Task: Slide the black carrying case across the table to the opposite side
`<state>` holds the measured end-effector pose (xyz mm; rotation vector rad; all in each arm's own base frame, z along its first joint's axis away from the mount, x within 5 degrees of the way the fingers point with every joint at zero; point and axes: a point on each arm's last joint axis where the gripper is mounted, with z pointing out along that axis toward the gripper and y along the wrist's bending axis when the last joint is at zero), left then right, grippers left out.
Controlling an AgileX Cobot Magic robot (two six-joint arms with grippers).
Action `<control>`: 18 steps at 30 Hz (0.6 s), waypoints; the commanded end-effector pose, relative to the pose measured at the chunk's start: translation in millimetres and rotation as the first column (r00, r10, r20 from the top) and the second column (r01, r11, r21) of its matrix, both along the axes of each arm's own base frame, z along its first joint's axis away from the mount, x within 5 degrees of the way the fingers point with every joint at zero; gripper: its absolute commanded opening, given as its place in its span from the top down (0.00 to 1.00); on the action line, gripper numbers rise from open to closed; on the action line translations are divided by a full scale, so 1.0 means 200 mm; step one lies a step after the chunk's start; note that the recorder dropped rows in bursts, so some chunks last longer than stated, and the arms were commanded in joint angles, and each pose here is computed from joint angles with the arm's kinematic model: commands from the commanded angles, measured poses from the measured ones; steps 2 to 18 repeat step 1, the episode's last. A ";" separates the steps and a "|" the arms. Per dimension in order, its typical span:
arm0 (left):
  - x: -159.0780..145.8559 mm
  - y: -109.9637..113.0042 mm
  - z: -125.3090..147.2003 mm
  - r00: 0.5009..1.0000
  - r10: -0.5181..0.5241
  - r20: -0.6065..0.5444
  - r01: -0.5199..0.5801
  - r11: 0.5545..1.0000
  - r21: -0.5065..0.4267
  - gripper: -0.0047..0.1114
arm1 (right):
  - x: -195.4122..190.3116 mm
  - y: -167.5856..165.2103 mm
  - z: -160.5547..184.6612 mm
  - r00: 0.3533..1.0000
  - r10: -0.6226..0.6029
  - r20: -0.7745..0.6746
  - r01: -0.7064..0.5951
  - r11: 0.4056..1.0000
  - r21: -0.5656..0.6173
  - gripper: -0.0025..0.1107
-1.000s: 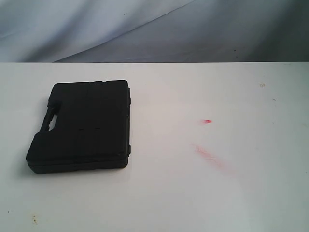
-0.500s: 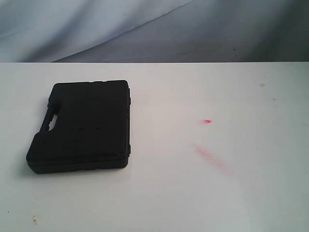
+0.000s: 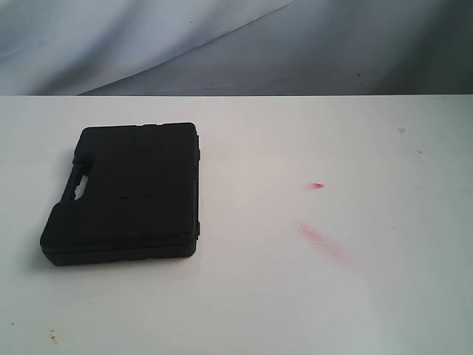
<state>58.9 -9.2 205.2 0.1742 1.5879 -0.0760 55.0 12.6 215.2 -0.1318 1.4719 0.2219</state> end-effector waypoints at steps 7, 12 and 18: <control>0.00 0.00 -0.01 1.000 -0.009 0.000 0.009 1.000 0.000 0.96 | 0.00 0.00 -0.01 1.000 -0.009 0.005 0.009 1.000 -0.019 0.98; 0.00 0.00 -0.01 1.000 -0.009 0.000 0.009 1.000 0.000 0.96 | 0.00 0.00 -0.01 1.000 -0.009 0.005 0.009 1.000 -0.019 0.98; 0.00 0.00 -0.01 1.000 -0.009 0.000 0.009 1.000 0.000 0.96 | 0.00 0.00 -0.01 1.000 -0.009 0.005 0.009 1.000 -0.019 0.98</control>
